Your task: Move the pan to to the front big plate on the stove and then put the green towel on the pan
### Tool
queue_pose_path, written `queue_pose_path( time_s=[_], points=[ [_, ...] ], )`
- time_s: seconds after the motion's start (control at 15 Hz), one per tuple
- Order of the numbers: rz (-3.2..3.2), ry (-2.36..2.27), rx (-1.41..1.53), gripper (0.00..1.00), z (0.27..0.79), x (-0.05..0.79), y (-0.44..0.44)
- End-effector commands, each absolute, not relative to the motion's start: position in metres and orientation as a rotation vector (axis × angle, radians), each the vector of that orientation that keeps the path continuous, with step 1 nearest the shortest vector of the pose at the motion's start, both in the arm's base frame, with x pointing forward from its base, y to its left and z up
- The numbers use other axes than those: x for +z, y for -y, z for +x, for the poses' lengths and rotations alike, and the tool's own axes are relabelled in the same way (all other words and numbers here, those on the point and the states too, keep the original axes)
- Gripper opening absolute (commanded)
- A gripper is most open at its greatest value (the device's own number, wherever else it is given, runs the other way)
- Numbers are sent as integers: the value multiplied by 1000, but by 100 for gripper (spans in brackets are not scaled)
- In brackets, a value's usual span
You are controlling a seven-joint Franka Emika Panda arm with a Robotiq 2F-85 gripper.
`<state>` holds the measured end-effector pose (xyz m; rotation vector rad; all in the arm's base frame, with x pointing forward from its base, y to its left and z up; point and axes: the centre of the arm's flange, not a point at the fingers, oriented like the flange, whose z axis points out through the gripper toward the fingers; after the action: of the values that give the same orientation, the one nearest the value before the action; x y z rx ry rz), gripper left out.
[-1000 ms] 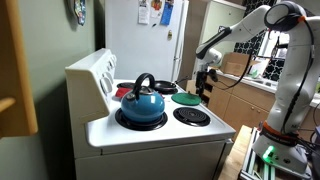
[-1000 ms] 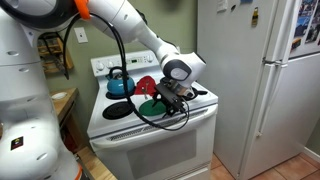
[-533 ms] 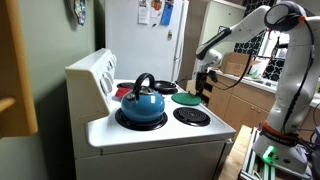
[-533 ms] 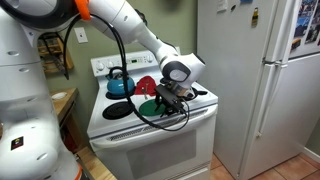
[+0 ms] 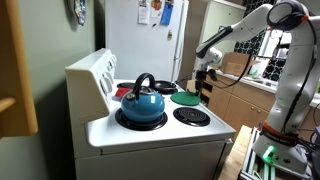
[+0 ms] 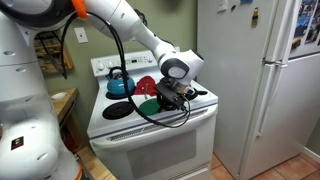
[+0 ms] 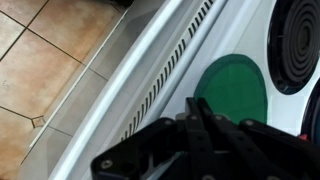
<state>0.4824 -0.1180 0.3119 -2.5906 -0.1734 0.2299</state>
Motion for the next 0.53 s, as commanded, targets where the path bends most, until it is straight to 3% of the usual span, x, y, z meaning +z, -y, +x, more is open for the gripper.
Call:
queue_pose_path(
  time_s=[0.0,0.47],
  points=[
    [-2579,264,223,1,463,348,103],
    [-2448,510,152,1,463,430,50]
  ],
)
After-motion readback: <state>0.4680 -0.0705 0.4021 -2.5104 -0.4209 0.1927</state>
